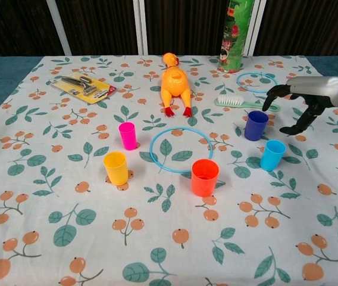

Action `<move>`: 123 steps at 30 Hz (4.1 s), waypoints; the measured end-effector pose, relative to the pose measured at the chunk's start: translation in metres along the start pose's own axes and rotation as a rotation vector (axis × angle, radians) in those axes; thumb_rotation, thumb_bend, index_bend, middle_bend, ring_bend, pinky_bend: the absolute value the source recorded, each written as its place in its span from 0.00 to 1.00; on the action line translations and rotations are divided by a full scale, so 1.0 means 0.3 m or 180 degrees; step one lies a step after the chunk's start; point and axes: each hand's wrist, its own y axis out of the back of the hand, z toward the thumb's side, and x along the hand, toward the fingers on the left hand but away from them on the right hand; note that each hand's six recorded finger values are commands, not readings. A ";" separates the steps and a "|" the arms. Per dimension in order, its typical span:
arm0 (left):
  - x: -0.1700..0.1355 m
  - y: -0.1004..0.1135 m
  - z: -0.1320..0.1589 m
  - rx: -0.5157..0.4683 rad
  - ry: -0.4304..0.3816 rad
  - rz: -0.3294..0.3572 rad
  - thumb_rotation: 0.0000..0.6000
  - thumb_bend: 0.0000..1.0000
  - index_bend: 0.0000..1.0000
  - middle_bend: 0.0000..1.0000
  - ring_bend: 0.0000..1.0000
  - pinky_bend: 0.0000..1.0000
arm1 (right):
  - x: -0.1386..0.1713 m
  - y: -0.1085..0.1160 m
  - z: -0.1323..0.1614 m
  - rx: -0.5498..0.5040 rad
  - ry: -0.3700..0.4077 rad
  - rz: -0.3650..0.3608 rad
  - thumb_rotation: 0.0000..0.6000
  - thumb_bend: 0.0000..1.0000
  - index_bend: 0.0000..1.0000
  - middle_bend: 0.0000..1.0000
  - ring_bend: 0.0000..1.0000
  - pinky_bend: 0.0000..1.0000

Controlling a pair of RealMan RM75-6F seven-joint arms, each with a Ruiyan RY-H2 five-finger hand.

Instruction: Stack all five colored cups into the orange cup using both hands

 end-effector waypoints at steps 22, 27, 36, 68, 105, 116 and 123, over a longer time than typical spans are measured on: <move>0.008 -0.005 -0.007 -0.0017 0.0058 -0.0015 1.00 0.23 0.03 0.00 0.00 0.00 | -0.047 -0.014 0.066 -0.0089 0.0065 -0.0105 1.00 0.43 0.34 0.00 0.00 0.09; 0.009 -0.008 -0.009 -0.0016 0.0072 -0.0030 1.00 0.23 0.04 0.00 0.00 0.00 | -0.048 -0.017 0.069 -0.0089 0.0073 -0.0123 1.00 0.43 0.34 0.00 0.00 0.09; 0.011 -0.006 -0.011 -0.0022 0.0098 -0.0029 1.00 0.23 0.04 0.00 0.00 0.00 | -0.052 -0.013 0.073 -0.0129 0.0072 -0.0175 1.00 0.43 0.39 0.00 0.00 0.09; 0.010 -0.008 -0.005 -0.0019 0.0087 -0.0038 1.00 0.23 0.04 0.00 0.00 0.00 | 0.220 0.093 0.256 -0.0260 0.0760 -0.0254 1.00 0.43 0.41 0.00 0.01 0.10; 0.016 0.005 -0.023 -0.0056 0.0149 -0.0022 1.00 0.23 0.04 0.00 0.00 0.00 | 0.334 -0.111 0.439 -0.0159 0.1309 -0.0236 1.00 0.43 0.41 0.00 0.01 0.10; 0.016 0.015 -0.028 -0.0060 0.0167 0.0005 1.00 0.23 0.04 0.00 0.00 0.00 | 0.289 -0.123 0.430 -0.0171 0.1205 -0.0209 1.00 0.43 0.41 0.00 0.01 0.10; 0.015 0.010 -0.025 -0.0051 0.0156 -0.0013 1.00 0.23 0.04 0.00 0.00 0.00 | 0.288 -0.146 0.419 -0.0189 0.1183 -0.0129 1.00 0.43 0.41 0.00 0.01 0.10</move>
